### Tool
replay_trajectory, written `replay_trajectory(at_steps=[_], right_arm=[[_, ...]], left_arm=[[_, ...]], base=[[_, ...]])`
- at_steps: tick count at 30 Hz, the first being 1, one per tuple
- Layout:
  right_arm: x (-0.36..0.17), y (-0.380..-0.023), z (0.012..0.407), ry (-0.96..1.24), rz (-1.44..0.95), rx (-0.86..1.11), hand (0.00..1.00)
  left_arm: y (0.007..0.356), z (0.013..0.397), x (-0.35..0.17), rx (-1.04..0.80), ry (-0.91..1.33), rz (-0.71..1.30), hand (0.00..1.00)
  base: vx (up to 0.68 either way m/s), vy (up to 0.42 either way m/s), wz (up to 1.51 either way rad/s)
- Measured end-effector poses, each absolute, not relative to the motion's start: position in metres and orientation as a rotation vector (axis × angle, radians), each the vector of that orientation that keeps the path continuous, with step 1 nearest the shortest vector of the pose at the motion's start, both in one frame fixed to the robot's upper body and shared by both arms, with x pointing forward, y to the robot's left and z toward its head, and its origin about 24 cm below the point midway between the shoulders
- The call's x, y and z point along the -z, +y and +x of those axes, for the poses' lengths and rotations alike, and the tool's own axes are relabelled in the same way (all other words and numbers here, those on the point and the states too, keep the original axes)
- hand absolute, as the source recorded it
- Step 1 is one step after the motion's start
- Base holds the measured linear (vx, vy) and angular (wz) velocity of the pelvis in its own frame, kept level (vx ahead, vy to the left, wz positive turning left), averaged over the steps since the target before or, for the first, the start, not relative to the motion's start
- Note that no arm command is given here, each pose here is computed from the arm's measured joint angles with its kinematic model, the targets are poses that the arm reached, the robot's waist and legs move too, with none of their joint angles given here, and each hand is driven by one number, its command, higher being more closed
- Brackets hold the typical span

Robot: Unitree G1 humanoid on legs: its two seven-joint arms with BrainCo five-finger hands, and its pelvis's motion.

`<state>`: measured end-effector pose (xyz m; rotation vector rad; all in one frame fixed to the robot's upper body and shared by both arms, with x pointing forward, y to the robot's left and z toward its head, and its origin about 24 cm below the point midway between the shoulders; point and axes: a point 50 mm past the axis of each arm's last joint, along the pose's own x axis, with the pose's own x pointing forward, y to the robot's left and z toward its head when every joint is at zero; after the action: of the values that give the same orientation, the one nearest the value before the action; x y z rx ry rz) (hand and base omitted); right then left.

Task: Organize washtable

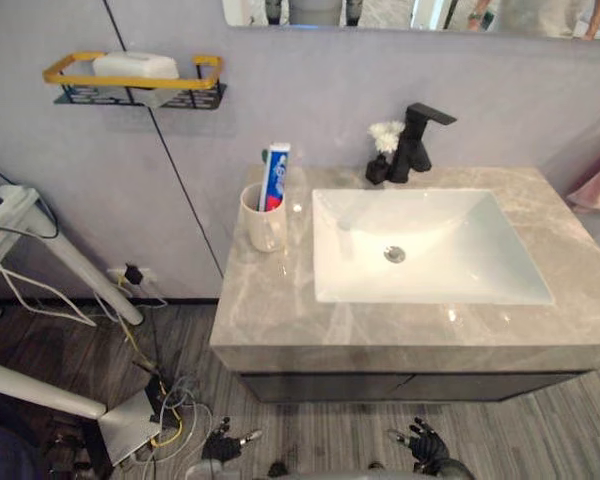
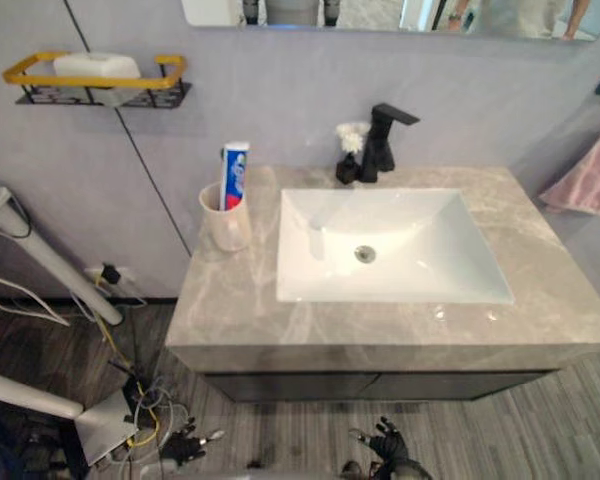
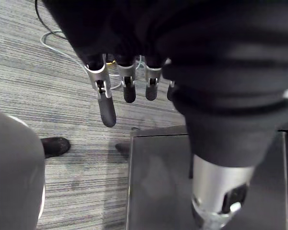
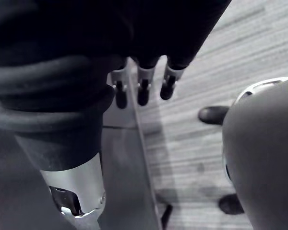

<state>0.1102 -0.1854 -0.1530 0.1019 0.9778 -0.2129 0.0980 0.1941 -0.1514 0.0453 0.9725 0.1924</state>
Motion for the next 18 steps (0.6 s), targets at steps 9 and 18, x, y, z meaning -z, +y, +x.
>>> replay_trajectory(at_steps=[9,18], right_arm=[[0.151,-0.17,0.123,0.953,0.101,0.148,0.0],[0.144,-0.168,0.135,0.898,0.08,0.142,0.0]], left_arm=[[0.194,0.122,0.145,-0.168,0.913,0.084,0.0],[0.175,0.148,0.138,-0.156,0.85,0.029,0.0]], base=[[0.04,-0.07,1.08],[-0.08,-0.07,0.82]])
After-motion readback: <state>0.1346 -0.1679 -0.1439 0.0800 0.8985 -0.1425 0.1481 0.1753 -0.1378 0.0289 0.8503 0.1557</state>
